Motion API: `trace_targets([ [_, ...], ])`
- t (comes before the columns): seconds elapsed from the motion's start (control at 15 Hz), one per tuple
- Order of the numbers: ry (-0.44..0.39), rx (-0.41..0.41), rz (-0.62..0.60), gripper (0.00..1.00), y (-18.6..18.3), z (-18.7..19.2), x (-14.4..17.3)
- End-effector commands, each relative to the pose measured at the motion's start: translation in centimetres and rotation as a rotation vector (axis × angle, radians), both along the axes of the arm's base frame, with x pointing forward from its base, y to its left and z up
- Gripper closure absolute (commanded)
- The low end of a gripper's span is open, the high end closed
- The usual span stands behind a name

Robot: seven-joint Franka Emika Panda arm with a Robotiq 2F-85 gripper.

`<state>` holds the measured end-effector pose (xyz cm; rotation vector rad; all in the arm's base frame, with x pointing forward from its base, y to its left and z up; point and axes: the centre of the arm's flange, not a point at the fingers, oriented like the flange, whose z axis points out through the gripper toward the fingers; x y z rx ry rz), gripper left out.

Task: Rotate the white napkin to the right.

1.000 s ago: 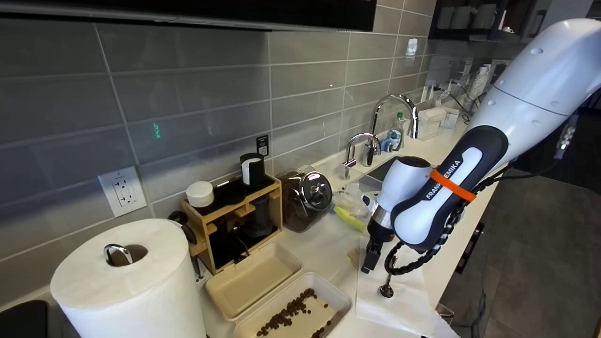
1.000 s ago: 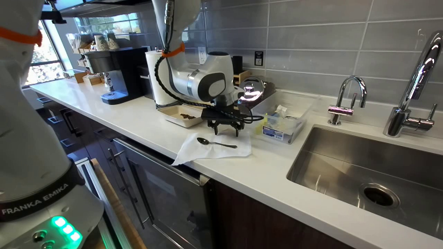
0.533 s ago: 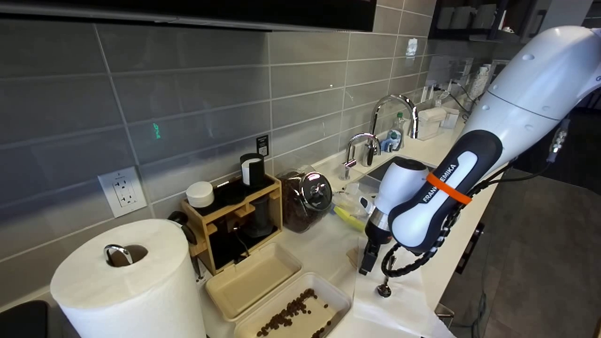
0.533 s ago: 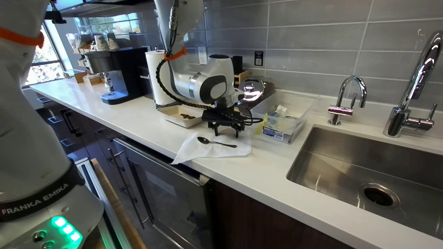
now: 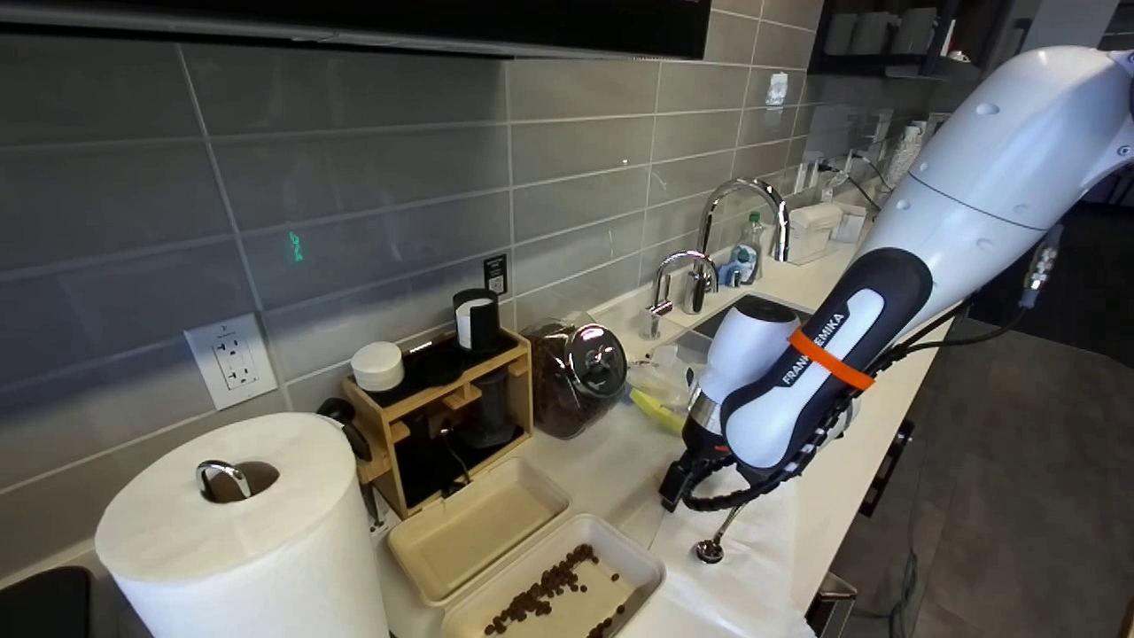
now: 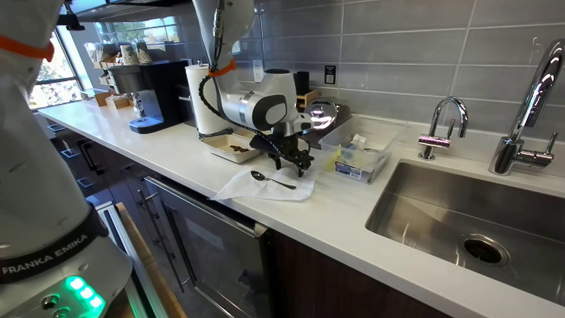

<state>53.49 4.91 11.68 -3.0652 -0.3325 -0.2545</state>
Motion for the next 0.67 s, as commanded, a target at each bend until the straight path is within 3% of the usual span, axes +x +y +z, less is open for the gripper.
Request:
trace_targets([
  [0.0,0.038,0.036,-0.186,0.00,0.3,-1.0,0.1],
  [0.2,0.019,0.069,-0.240,0.00,-0.2,-0.6,0.3],
  [0.4,-0.015,0.097,-0.161,0.00,-0.3,1.3,0.3],
  [0.6,-0.045,0.065,-0.050,0.00,-0.6,3.3,0.2],
])
